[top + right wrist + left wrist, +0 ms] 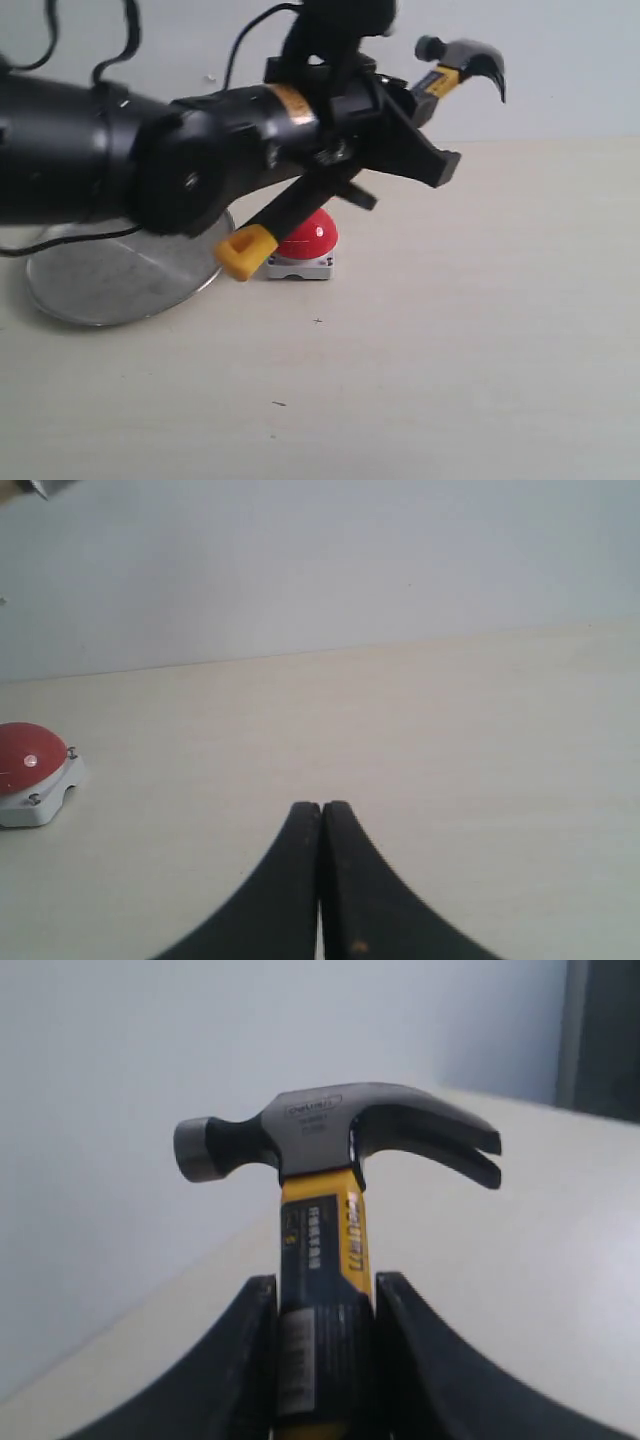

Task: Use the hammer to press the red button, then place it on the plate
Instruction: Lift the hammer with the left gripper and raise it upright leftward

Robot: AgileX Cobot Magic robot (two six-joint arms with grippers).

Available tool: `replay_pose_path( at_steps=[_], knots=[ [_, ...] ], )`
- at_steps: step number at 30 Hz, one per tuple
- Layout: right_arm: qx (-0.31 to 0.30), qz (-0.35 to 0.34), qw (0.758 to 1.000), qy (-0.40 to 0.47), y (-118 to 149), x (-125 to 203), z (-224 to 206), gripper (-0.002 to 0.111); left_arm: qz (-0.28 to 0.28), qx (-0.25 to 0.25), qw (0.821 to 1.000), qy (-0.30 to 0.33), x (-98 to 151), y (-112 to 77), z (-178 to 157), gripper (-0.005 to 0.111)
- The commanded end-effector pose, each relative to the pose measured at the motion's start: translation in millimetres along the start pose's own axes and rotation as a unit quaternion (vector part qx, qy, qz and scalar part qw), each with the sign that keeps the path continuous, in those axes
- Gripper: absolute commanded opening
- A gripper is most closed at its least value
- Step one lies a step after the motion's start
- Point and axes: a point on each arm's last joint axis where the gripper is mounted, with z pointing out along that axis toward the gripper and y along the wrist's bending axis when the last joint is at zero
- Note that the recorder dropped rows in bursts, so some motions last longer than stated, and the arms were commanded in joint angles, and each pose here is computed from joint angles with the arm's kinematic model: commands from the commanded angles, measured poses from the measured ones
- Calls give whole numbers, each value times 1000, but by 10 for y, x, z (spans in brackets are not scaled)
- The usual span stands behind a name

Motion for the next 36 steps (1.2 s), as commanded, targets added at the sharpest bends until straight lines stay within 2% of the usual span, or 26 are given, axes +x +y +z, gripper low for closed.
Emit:
replay_pose_path(
  at_steps=[1,4,6,12,19,22,26,31,33,36],
  knots=[
    [2,-1,1000,-3,-4,9,-1,0,-55,-55,971,-228,-155,125,-640,0],
    [2,-1,1000,-3,-4,9,-1,0,-78,-65,941,-322,-93,168,-1027,0],
    [2,-1,1000,-3,-4,9,-1,0,-76,-65,945,-312,23,169,-1175,0],
    [2,-1,1000,-3,-4,9,-1,0,-65,-62,944,-317,38,172,-1407,0],
    [2,-1,1000,-3,-4,9,-1,0,9,29,940,-339,-28,-19,-1517,0],
    [2,-2,1000,-4,-5,7,-1,0,16,37,939,-340,-28,-38,-1519,0],
    [0,-15,998,-62,2,-99,-8,0,0,17,941,-338,-27,5,-1515,0],
    [-19,58,986,-153,18,-262,-44,0,-9,-11,941,-338,-34,72,-1508,0],
    [-21,50,980,-191,19,-328,-67,0,-26,-32,942,-334,-24,118,-1502,0],
    [-27,54,964,-259,22,-444,-124,0,-73,-89,938,-326,3,242,-1504,0]
  ],
)
